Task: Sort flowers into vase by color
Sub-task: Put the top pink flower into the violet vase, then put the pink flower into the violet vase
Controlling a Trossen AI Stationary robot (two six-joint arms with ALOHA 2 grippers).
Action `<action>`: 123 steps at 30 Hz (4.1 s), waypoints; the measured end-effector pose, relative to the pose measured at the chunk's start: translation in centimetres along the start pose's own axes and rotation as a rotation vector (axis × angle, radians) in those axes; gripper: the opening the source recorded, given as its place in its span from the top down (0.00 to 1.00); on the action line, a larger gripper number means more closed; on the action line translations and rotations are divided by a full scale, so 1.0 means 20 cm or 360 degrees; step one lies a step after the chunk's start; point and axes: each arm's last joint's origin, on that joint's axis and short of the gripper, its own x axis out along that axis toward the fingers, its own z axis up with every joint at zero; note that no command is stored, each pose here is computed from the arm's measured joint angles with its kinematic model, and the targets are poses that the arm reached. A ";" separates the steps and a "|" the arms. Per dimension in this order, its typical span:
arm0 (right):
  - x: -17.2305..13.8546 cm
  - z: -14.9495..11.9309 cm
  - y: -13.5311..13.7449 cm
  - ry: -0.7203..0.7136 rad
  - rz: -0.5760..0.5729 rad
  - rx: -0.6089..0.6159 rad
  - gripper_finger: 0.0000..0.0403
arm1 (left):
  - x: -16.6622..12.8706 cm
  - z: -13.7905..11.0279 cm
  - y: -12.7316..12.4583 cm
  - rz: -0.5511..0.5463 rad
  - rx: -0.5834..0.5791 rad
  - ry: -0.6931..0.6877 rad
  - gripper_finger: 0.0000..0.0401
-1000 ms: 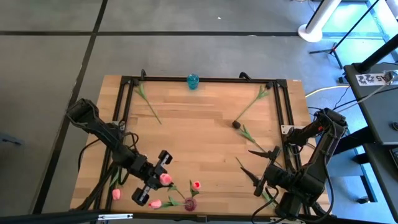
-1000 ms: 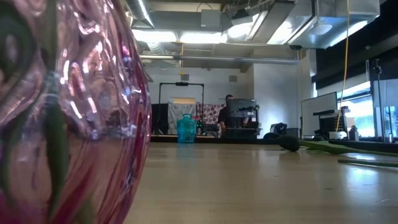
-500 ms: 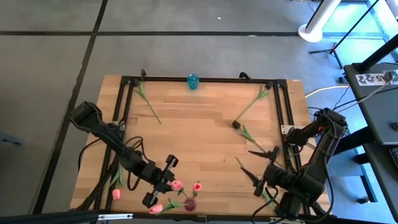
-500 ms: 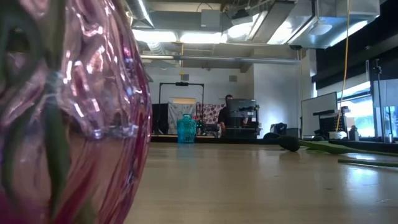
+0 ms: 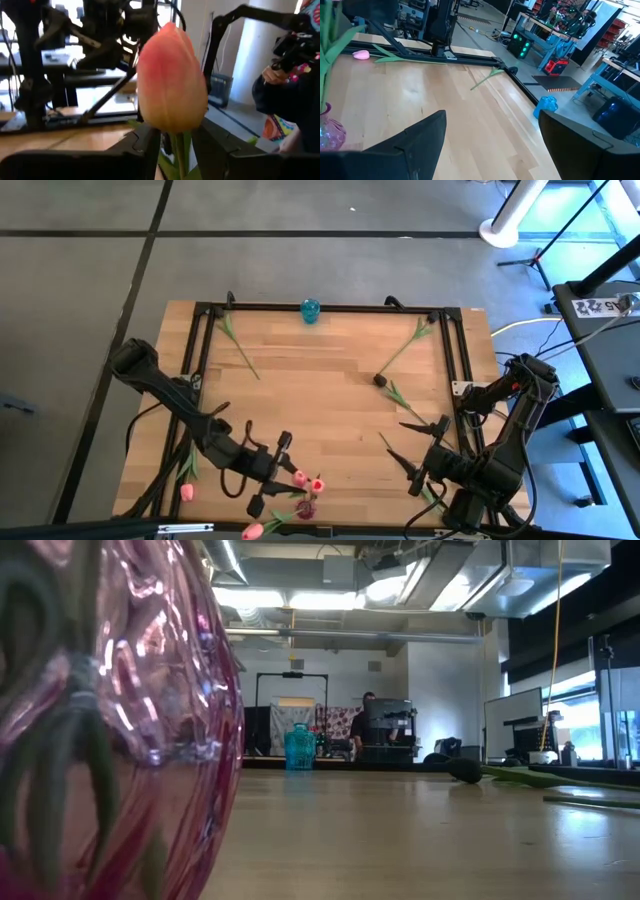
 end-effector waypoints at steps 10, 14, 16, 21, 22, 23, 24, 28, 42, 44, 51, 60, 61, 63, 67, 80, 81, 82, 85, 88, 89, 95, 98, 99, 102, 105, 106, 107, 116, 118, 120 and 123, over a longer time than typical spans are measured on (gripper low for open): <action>0.00 0.00 0.00 -0.0001 0.0005 -0.0027 0.21 | 0.04 0.09 -0.01 0.0067 -0.0006 0.0248 0.63; 0.00 0.00 0.00 0.0002 0.0006 -0.0027 0.21 | 0.04 0.09 0.00 0.0098 0.0027 0.0398 0.62; 0.00 0.00 0.00 0.0007 0.0009 -0.0027 0.21 | 0.03 0.10 0.00 0.0101 0.0052 0.0441 0.63; 0.00 0.00 0.00 0.0014 0.0012 -0.0027 0.21 | -0.01 0.15 0.01 0.0069 0.0062 0.0432 0.64; 0.00 0.00 0.00 0.0019 0.0015 -0.0027 0.21 | -0.02 0.17 0.01 0.0068 0.0059 0.0421 0.64; 0.00 0.00 0.01 0.0024 0.0018 -0.0027 0.21 | -0.03 0.18 0.01 0.0066 0.0059 0.0420 0.64; 0.00 0.00 0.01 0.0025 0.0018 -0.0028 0.21 | -0.04 0.19 0.01 0.0053 0.0058 0.0421 0.64; 0.00 0.00 0.01 0.0033 0.0022 -0.0027 0.21 | -0.06 0.20 0.01 -0.0016 0.0032 0.0462 0.64; 0.00 0.00 0.01 0.0051 0.0032 -0.0027 0.21 | -0.09 0.17 -0.03 -0.0077 -0.0032 0.0567 0.64; 0.00 0.00 0.01 0.0051 0.0032 -0.0027 0.21 | -0.09 0.17 -0.04 -0.0026 -0.0013 0.0553 0.64; 0.00 0.00 0.01 0.0061 0.0039 -0.0027 0.21 | -0.09 0.16 -0.03 0.0086 0.0111 0.0552 0.64; 0.00 -0.01 0.01 0.0082 0.0050 -0.0027 0.21 | -0.11 0.14 0.00 0.0314 0.0421 0.0623 0.64; 0.00 -0.01 0.01 0.0093 0.0056 -0.0027 0.21 | -0.11 0.14 0.00 0.0344 0.0434 0.0622 0.64; 0.00 -0.01 0.01 0.0098 0.0059 -0.0027 0.21 | -0.11 0.14 0.01 0.0387 0.0472 0.0619 0.64; 0.00 -0.01 0.01 0.0098 0.0059 -0.0027 0.21 | -0.12 0.13 0.02 0.0496 0.0498 0.0639 0.64; 0.00 -0.01 0.01 0.0152 0.0088 -0.0027 0.21 | -0.43 0.09 0.06 0.0824 -0.0197 0.1084 0.64; 0.00 -0.01 0.01 0.0159 0.0092 -0.0027 0.21 | -0.47 0.08 0.06 0.0871 -0.0319 0.1164 0.64; 0.00 -0.01 0.01 0.0160 0.0093 -0.0026 0.21 | -0.50 0.07 0.07 0.0931 -0.0448 0.1260 0.64; 0.00 -0.01 0.01 0.0161 0.0093 -0.0027 0.21 | -0.60 0.02 0.07 0.1163 -0.0783 0.1545 0.64; 0.00 -0.01 0.01 0.0160 0.0093 -0.0025 0.21 | -0.67 -0.01 0.05 0.1394 -0.0982 0.1749 0.64; 0.00 -0.01 0.01 0.0160 0.0095 -0.0021 0.21 | -0.69 -0.02 0.04 0.1448 -0.1044 0.1812 0.64; 0.00 -0.01 0.02 0.0155 0.0103 0.0006 0.21 | -0.75 -0.17 0.02 0.1726 -0.1313 0.2175 0.64; 0.00 -0.01 0.02 0.0152 0.0107 0.0012 0.21 | -0.79 -0.30 0.05 0.1878 -0.1377 0.2316 0.64; 0.00 -0.01 0.02 0.0150 0.0107 0.0013 0.21 | -0.80 -0.35 0.07 0.1915 -0.1409 0.2357 0.64; 0.00 0.00 0.02 0.0129 0.0097 0.0015 0.21 | -0.83 -0.48 0.11 0.1955 -0.1545 0.2451 0.64; 0.00 0.00 0.02 0.0124 0.0096 0.0019 0.21 | -0.86 -0.59 0.17 0.1974 -0.1652 0.2481 0.64; 0.00 0.00 0.02 0.0125 0.0097 0.0018 0.21 | -0.87 -0.62 0.18 0.1972 -0.1677 0.2491 0.64; 0.00 0.00 0.02 0.0124 0.0096 0.0019 0.21 | -0.88 -0.64 0.19 0.1984 -0.1697 0.2513 0.64; 0.00 0.00 0.02 0.0125 0.0097 0.0032 0.21 | -0.91 -0.70 0.22 0.2005 -0.1773 0.2545 0.67; 0.00 0.00 0.03 0.0123 0.0100 0.0044 0.21 | -0.91 -0.71 0.22 0.2022 -0.1783 0.2573 0.70; 0.00 0.00 0.03 0.0127 0.0110 0.0062 0.21 | -0.91 -0.73 0.22 0.2018 -0.1760 0.2616 0.75; 0.00 0.00 0.03 0.0157 0.0130 0.0071 0.21 | -0.90 -0.74 0.22 0.1971 -0.1714 0.2676 0.83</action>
